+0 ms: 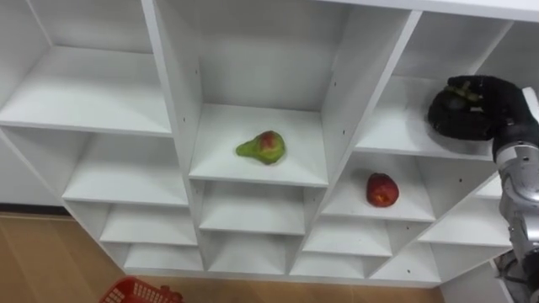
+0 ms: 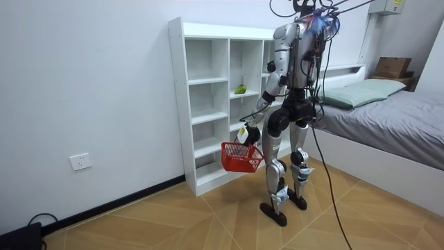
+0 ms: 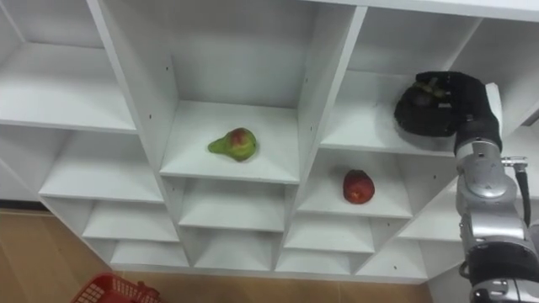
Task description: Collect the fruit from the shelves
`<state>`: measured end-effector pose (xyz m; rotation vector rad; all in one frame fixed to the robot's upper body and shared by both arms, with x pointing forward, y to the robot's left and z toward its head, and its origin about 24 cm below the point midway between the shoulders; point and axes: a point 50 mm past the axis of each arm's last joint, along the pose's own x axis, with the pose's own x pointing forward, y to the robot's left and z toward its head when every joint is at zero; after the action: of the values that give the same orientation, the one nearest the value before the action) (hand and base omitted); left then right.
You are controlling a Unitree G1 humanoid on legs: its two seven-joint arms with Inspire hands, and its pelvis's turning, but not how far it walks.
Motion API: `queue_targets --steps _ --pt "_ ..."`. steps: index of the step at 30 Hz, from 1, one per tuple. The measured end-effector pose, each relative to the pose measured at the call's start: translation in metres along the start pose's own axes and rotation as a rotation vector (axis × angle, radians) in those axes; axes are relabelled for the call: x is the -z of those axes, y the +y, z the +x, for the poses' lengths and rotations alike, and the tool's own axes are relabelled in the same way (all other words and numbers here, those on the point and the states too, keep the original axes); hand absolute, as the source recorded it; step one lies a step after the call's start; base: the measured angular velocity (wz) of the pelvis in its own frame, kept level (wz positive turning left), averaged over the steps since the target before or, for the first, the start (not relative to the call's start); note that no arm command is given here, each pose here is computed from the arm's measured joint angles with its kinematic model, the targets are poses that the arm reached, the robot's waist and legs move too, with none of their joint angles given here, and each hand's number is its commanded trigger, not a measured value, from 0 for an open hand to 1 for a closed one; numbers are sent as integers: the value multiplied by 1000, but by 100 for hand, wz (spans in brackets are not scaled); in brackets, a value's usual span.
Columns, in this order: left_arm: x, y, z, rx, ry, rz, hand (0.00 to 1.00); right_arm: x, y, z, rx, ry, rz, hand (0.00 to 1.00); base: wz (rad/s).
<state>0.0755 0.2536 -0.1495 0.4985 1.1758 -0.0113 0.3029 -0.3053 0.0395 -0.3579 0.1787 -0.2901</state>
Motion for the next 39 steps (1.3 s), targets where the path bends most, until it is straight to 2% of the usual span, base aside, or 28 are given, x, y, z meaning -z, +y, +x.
queue_targets --steps 7,16,30,39 --pt "0 0 0 1 1 -2 100 1 1 0 -2 7 -4 100 0" --pt "-3 -1 1 11 -9 1 100 -5 13 -4 -51 -22 -88 100 0" --pt "-26 6 1 -34 -124 -2 100 -29 38 -65 -229 -241 -101 100 -7" --pt "-23 4 0 -28 -117 -4 100 -43 45 -86 -361 -313 -93 100 -8"
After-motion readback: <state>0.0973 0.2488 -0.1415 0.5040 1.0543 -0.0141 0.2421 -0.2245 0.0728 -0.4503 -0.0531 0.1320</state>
